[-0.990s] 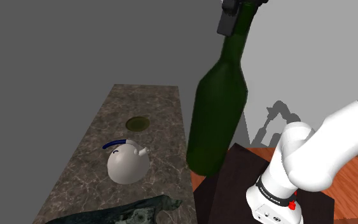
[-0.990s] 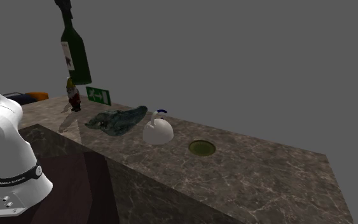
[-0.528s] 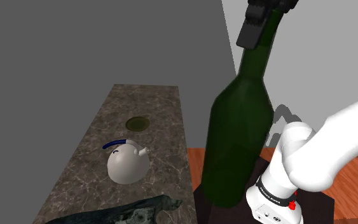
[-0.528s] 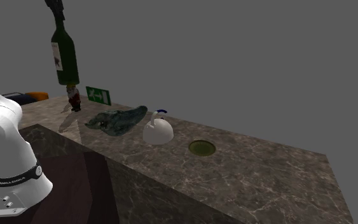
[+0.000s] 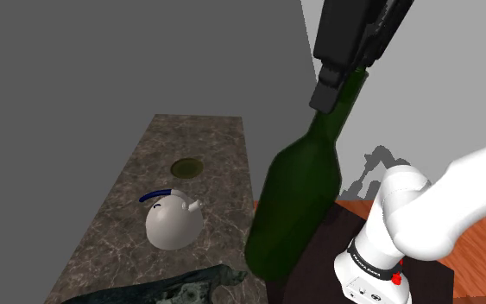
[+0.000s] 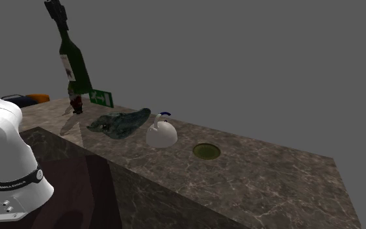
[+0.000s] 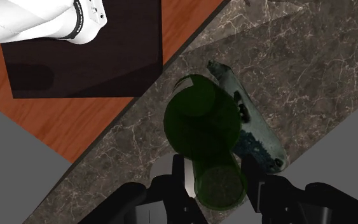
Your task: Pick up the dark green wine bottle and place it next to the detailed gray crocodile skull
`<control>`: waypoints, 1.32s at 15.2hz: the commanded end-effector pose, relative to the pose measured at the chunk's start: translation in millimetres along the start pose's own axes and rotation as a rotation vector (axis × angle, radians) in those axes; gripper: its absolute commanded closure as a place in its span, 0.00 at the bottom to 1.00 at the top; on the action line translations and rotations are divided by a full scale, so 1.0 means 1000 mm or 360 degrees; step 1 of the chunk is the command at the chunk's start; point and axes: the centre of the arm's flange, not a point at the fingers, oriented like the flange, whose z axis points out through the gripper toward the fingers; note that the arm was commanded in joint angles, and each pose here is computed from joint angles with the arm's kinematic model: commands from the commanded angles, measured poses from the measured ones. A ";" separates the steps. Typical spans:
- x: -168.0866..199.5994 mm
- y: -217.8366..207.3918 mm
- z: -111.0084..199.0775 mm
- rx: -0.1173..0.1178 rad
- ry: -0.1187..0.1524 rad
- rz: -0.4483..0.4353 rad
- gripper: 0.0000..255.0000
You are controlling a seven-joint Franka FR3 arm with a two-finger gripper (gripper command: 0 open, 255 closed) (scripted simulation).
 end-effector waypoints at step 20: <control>-0.010 0.007 0.111 0.0001 0.0001 0.0000 1.00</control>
